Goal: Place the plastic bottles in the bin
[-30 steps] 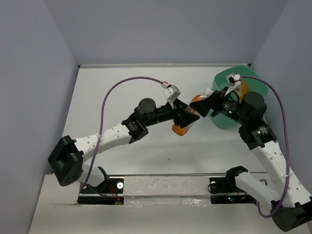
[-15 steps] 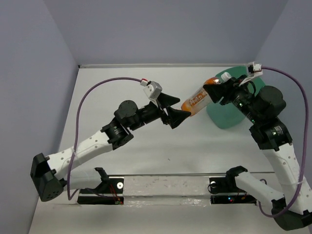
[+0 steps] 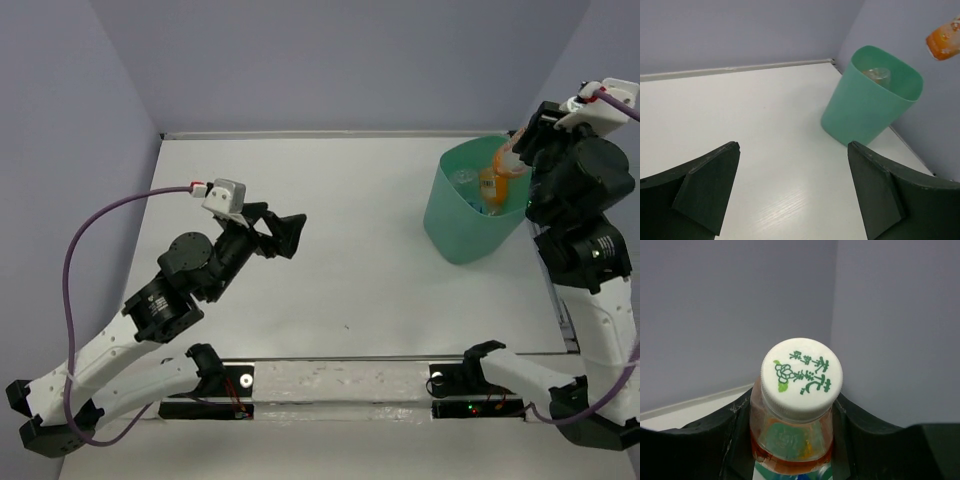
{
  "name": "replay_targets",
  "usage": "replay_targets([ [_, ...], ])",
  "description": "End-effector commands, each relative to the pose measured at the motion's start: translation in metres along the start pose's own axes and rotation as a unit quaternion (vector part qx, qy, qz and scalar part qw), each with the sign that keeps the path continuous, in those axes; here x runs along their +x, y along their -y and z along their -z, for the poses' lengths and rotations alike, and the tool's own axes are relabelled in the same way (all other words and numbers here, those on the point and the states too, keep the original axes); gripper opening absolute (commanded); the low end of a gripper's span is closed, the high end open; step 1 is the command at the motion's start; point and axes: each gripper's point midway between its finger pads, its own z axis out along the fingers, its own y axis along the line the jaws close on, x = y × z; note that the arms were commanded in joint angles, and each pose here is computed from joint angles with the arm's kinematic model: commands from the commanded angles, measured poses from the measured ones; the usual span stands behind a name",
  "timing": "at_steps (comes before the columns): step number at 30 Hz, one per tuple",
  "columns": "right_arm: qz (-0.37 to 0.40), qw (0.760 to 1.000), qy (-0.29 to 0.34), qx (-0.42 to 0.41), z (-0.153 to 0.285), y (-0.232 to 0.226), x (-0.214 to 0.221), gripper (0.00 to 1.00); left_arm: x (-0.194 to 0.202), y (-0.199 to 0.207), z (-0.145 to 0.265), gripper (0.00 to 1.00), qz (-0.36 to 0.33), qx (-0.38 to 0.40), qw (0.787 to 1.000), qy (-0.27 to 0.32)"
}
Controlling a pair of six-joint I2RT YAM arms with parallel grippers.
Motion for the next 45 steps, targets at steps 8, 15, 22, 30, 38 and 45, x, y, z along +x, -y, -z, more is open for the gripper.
replay_targets([
  [8, 0.155, 0.975, -0.128, 0.099, -0.063, 0.03, 0.103, 0.22, 0.025, -0.043, 0.02, 0.99, -0.046, -0.071, 0.996, -0.003],
  [15, 0.167, 0.962, -0.202, 0.072, -0.095, 0.014, 0.184, 0.27, 0.033, -0.046, 0.021, 0.99, -0.054, -0.072, 0.996, -0.012],
  [22, 0.156, 0.96, -0.226, 0.057, -0.094, 0.006, 0.207, 0.83, 0.031, -0.049, 0.022, 0.99, -0.054, -0.078, 0.995, -0.006],
  [30, 0.096, 0.975, -0.197, 0.044, -0.07, 0.008, 0.152, 1.0, 0.031, -0.057, 0.021, 0.99, -0.053, -0.097, 0.994, -0.003],
  [38, 0.003, 0.987, -0.155, -0.047, -0.031, -0.013, 0.095, 1.0, 0.029, -0.063, 0.021, 0.99, -0.052, -0.109, 0.993, 0.003],
  [45, -0.112, 0.937, -0.092, -0.319, 0.054, -0.085, 0.049, 0.0, 0.02, -0.063, 0.023, 0.99, -0.041, -0.104, 0.994, 0.019],
])
